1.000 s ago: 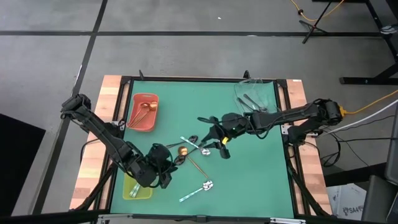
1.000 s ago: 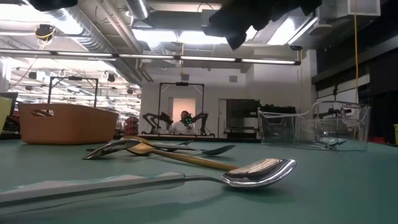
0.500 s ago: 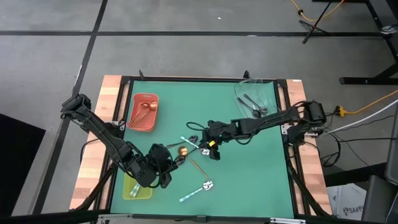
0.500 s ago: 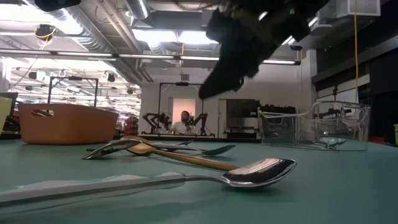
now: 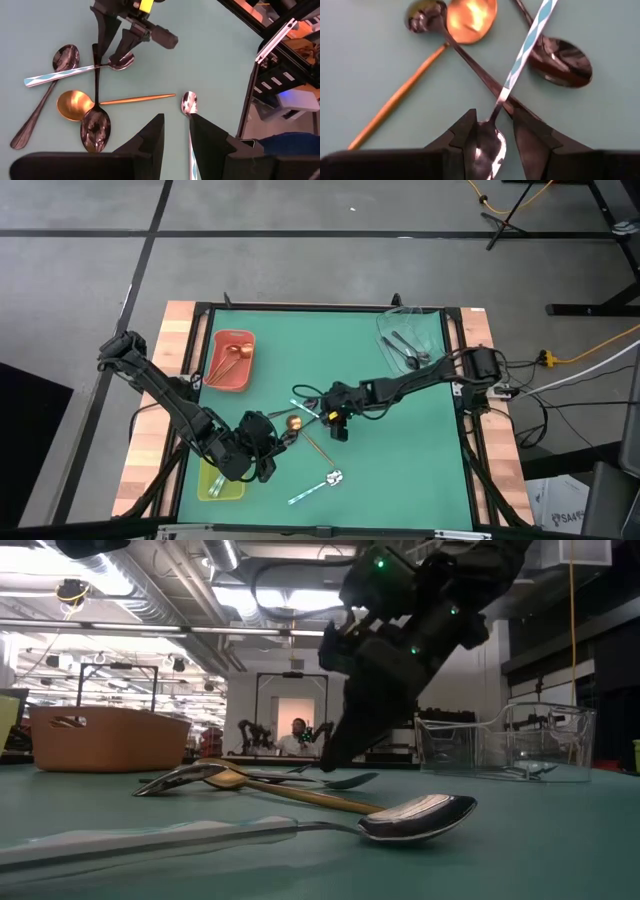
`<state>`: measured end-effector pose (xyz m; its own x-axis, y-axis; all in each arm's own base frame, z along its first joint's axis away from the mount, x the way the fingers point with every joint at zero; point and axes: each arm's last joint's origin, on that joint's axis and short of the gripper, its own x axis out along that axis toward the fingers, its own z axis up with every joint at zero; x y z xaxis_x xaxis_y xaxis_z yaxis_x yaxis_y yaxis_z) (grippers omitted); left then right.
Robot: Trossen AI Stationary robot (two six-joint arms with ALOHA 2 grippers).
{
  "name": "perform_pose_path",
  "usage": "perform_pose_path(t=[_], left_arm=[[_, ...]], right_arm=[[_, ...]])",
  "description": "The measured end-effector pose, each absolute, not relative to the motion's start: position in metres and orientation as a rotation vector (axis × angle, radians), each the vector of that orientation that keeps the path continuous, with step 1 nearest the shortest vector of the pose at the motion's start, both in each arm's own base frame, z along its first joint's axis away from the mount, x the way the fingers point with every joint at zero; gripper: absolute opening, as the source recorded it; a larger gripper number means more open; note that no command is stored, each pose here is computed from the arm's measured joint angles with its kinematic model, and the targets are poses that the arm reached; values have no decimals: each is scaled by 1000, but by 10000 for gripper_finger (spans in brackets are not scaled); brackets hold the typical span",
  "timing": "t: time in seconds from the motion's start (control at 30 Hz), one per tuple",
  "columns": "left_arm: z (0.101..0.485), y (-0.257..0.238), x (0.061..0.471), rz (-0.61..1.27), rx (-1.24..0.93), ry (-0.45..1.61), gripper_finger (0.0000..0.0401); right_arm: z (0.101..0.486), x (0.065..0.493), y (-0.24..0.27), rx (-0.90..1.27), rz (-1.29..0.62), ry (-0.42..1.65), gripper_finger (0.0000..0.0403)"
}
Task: Sort silverware by color (type)
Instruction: Put the blue patterned spoon into the yellow bin
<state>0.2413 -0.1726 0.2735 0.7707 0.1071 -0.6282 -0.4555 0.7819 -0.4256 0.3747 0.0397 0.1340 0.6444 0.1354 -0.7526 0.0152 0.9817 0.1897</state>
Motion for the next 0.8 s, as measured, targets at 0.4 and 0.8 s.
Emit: perform_pose_path(t=[0.4, 0.8], left_arm=[[273, -172, 241, 327, -601, 623, 86], [273, -172, 241, 327, -601, 623, 86]], right_arm=[[134, 378, 45, 188, 97, 834, 115], [134, 377, 52, 170, 94, 834, 115]])
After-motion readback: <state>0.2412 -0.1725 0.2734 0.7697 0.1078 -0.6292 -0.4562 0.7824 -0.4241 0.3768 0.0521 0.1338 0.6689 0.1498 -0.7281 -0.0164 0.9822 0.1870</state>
